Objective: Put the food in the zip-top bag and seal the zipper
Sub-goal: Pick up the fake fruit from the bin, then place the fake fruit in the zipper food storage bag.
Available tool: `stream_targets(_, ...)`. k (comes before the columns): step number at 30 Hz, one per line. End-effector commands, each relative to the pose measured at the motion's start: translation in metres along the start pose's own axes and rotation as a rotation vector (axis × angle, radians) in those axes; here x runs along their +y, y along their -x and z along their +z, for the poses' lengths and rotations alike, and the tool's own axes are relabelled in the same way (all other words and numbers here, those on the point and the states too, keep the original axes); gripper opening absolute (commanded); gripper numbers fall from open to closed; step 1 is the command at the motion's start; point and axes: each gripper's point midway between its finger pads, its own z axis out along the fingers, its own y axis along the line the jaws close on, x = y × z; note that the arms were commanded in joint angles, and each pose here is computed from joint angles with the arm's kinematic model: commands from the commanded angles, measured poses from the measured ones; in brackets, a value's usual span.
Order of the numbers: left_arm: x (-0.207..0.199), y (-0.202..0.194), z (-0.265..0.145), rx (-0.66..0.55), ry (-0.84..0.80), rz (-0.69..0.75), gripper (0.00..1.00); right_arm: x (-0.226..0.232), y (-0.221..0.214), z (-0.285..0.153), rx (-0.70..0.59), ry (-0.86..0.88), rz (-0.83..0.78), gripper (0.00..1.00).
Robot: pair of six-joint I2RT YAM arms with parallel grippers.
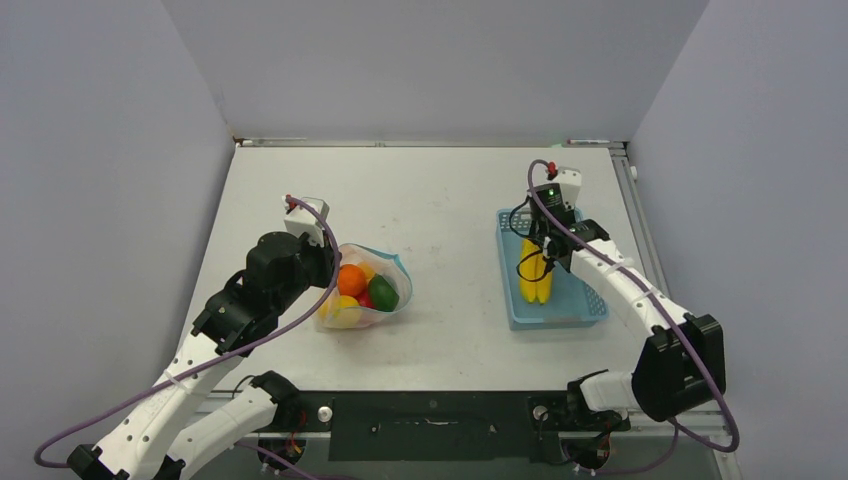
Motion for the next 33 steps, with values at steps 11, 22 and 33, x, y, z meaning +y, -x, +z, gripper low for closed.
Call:
stream_targets(11, -0.002, 0.013, 0.0, -0.054, -0.005, -0.02, 0.0, 0.078, 0.107, -0.125, -0.358, 0.403, 0.198, 0.05)
stream_targets(22, -0.001, 0.014, -0.001, -0.058, -0.004, -0.021, 0.0, 0.156, 0.115, -0.202, -0.42, 0.796, 0.255, 0.05)
stream_targets(33, -0.002, 0.015, -0.002, -0.061, -0.007, -0.02, 0.0, 0.217, 0.107, -0.281, -0.503, 1.067, 0.224, 0.05)
